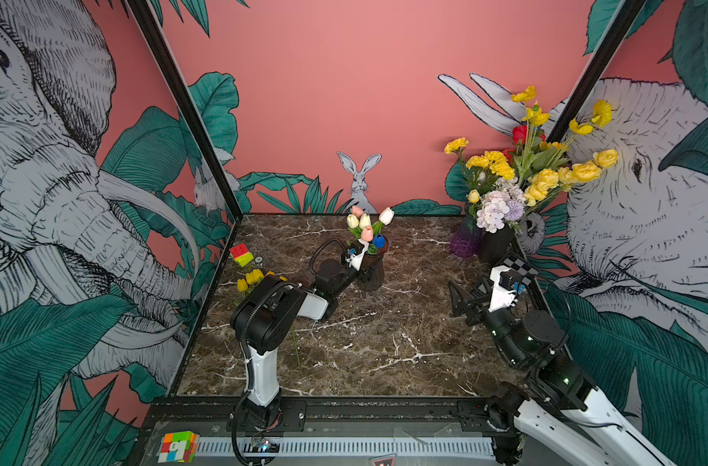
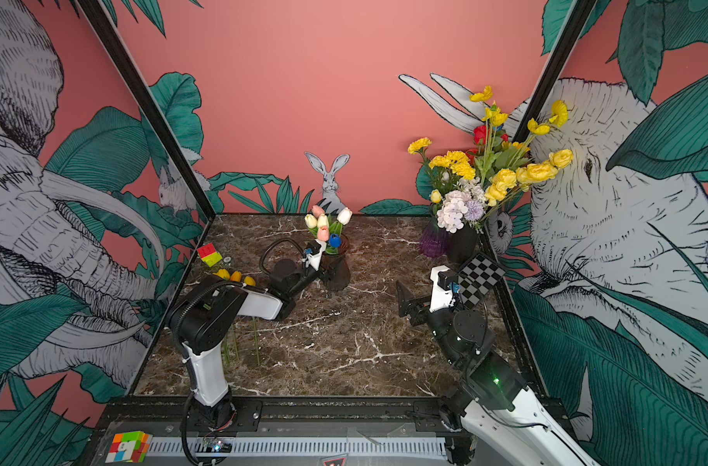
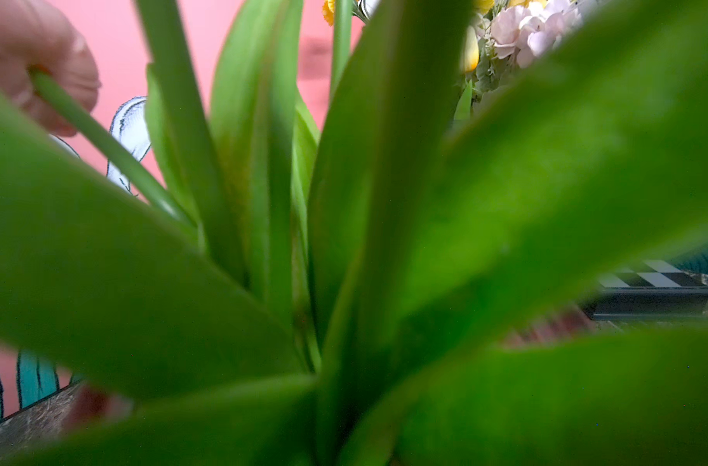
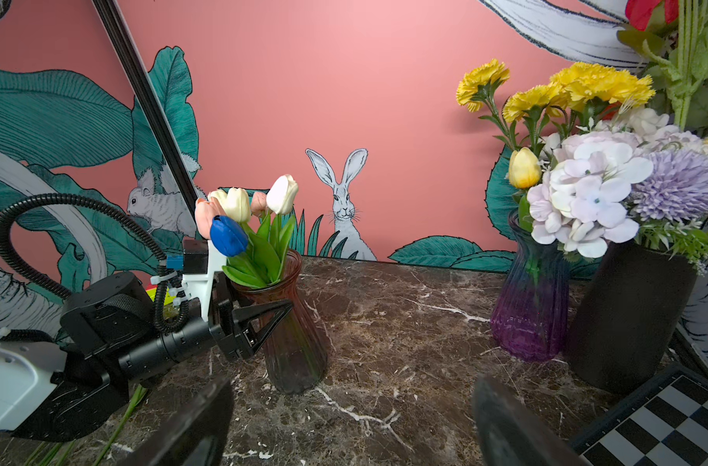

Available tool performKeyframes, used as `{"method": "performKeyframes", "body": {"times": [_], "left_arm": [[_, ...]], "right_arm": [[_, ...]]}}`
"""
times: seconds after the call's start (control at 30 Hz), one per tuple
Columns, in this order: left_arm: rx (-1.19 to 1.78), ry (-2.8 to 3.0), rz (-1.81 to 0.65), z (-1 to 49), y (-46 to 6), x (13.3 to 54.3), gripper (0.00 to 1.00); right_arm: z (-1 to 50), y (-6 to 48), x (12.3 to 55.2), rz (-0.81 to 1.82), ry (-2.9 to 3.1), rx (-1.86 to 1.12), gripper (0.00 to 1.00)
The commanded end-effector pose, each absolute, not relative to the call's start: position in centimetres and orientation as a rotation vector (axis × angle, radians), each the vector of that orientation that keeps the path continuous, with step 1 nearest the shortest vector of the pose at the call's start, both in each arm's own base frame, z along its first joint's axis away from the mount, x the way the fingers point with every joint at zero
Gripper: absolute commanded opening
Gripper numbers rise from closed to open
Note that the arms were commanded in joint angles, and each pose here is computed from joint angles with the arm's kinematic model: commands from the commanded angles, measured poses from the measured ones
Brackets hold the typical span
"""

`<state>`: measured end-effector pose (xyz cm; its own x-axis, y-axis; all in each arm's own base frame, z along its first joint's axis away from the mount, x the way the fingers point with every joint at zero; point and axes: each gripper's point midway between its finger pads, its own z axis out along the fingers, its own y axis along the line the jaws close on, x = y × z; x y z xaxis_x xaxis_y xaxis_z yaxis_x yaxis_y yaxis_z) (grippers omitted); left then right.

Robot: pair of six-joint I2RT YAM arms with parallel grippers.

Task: Pick out yellow flowers from the vase
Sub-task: Move the vase to the corner of the board.

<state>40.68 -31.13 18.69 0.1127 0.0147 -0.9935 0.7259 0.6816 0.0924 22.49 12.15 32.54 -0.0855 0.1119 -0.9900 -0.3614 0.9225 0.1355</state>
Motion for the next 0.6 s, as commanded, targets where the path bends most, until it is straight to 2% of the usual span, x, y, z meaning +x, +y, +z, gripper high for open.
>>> {"method": "performKeyframes", "body": {"times": [0.0, 0.3, 0.57], "left_arm": [[0.701, 1.307, -0.556, 19.9, -31.5, 40.8, 0.67], [0.653, 1.281, -0.515, 20.7, -30.1, 41.7, 0.58], [0.53, 1.28, -0.481, 22.0, -25.5, 45.2, 0.55]], "right_arm": [[34.3, 11.6, 22.2, 0.409, 1.565, -0.165, 0.9], [34.3, 11.4, 22.1, 0.403, 1.567, -0.165, 0.9], [34.3, 11.3, 22.0, 0.401, 1.565, -0.164, 0.9]]}}
